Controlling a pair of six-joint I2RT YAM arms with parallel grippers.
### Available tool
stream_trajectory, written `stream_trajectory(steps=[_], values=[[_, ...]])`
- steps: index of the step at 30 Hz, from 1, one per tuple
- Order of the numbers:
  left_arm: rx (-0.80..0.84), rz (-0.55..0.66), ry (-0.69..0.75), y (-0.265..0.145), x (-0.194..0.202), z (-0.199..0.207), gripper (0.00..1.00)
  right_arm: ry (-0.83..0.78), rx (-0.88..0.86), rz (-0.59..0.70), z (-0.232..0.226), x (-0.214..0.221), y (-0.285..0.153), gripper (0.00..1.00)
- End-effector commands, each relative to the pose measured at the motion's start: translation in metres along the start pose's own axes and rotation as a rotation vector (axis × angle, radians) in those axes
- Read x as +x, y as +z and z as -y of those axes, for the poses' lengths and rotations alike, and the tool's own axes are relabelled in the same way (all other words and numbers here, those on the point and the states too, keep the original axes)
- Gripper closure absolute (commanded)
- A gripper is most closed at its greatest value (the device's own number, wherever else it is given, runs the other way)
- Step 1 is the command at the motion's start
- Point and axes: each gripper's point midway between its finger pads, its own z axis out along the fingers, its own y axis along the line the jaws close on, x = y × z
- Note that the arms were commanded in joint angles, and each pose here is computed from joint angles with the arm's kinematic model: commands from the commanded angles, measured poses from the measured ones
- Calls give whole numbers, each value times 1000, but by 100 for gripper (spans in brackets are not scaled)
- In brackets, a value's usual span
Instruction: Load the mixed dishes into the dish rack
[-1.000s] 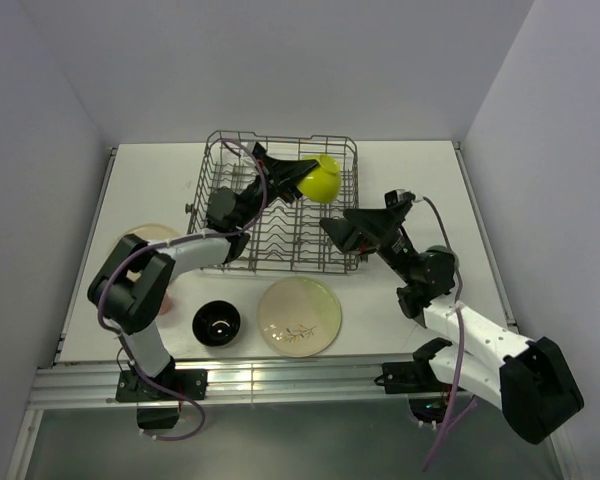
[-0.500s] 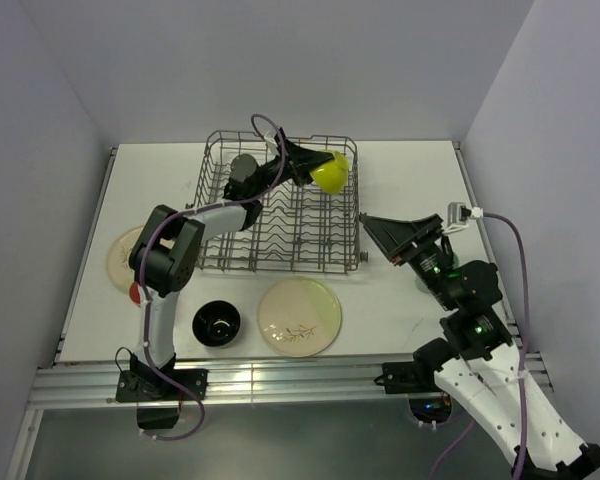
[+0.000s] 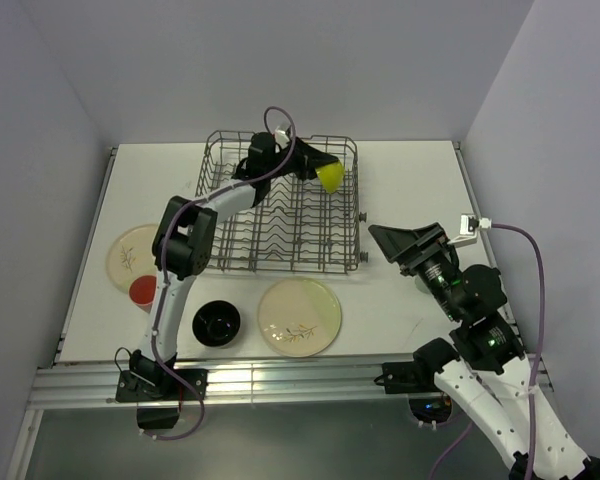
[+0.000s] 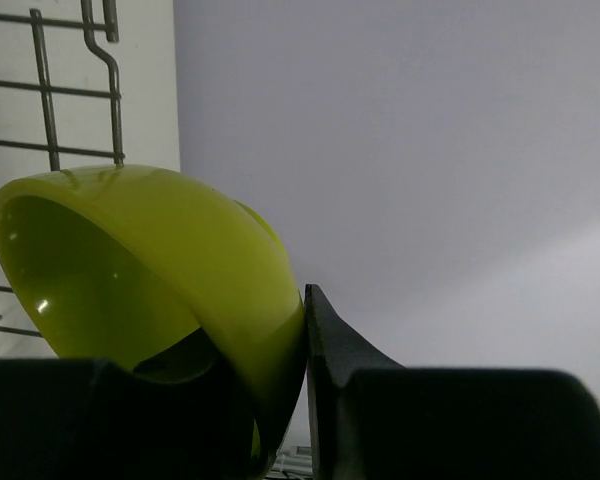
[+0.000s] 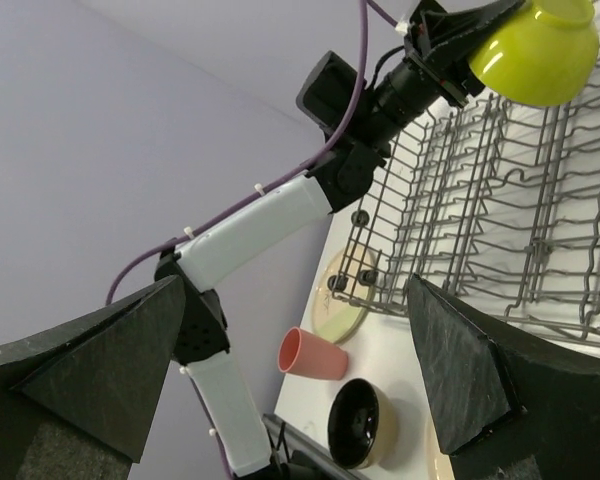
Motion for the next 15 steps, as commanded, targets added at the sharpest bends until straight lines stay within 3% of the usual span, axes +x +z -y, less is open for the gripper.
stream_trajectory(steps=[1, 15], values=[[-26, 9, 104, 5, -13, 10, 100, -32, -29, 81, -19, -24, -10, 0], [-83, -3, 88, 26, -38, -24, 100, -68, -25, 124, -23, -34, -17, 0]])
